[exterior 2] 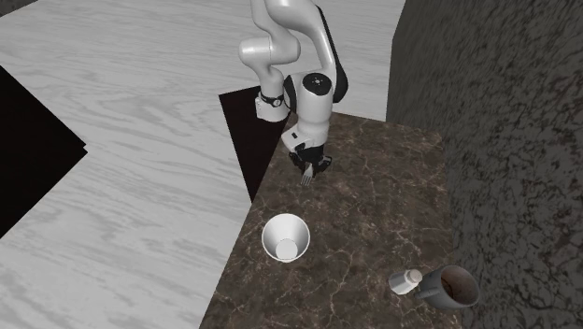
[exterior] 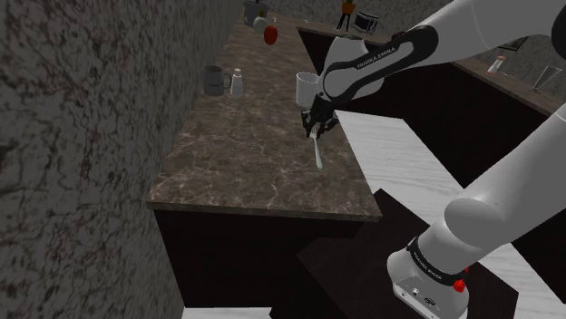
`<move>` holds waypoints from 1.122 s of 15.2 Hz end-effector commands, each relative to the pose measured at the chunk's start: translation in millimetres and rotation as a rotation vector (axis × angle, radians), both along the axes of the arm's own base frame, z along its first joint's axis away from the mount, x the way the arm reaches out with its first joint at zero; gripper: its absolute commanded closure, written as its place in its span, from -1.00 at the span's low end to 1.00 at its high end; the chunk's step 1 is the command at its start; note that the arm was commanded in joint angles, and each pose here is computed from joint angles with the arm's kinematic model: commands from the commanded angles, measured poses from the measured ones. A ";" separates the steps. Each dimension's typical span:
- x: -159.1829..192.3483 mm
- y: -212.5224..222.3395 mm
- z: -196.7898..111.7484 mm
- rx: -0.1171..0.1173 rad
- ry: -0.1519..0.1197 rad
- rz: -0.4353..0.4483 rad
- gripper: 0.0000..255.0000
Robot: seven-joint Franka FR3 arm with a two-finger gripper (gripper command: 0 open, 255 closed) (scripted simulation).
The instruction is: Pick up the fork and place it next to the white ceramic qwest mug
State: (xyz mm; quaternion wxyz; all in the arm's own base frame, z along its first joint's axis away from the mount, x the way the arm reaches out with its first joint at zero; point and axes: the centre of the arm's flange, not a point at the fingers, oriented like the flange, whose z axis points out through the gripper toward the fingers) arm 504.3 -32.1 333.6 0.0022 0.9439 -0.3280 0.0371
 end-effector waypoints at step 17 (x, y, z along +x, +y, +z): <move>-1.0 4.7 89.2 0.003 0.005 0.006 1.00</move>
